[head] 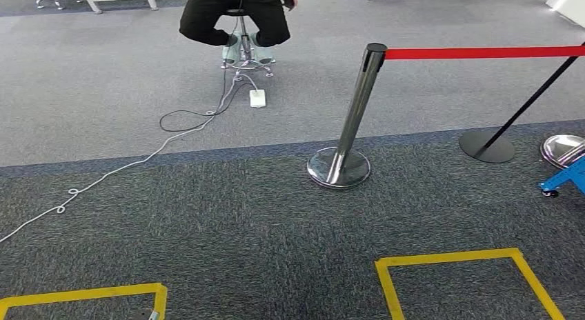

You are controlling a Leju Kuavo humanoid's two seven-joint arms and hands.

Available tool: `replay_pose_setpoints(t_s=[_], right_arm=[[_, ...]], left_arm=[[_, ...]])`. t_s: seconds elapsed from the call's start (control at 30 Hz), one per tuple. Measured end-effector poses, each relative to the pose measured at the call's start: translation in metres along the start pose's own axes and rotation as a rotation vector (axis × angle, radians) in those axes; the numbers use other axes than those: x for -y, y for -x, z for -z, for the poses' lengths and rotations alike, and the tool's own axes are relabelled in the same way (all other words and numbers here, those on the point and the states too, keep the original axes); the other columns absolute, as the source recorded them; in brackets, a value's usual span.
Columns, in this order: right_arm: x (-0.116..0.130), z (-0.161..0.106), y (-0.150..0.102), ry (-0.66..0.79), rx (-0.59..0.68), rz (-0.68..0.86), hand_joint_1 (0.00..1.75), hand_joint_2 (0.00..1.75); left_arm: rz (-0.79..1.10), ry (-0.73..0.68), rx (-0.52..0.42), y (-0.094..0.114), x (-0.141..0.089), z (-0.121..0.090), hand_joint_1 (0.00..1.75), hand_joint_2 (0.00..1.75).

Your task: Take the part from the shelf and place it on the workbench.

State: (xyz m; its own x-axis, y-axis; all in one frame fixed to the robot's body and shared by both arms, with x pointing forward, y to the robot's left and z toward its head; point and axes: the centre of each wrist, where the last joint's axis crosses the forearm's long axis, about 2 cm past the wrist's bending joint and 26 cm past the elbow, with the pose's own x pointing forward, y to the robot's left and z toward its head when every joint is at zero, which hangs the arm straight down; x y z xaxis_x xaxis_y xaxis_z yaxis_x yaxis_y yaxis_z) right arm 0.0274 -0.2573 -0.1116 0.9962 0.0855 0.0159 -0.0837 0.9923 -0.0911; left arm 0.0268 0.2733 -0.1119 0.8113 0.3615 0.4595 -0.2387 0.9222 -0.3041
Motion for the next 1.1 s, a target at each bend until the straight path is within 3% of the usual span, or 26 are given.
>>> replay_pose_setpoints(t_s=[0.47,1.1], right_arm=[[0.0015,0.0003,-0.0003,-0.017,-0.006,-0.004,0.00,0.00],[0.0020,0.0005,0.0021,-0.005,-0.031,0.017,0.00,0.00]], left_arm=[[-0.060,-0.022,-0.105,-0.0005,-0.0029,-0.0006,0.00,0.00],[0.150,-0.196,-0.123,-0.0023,0.0017,0.0024,0.00,0.00]])
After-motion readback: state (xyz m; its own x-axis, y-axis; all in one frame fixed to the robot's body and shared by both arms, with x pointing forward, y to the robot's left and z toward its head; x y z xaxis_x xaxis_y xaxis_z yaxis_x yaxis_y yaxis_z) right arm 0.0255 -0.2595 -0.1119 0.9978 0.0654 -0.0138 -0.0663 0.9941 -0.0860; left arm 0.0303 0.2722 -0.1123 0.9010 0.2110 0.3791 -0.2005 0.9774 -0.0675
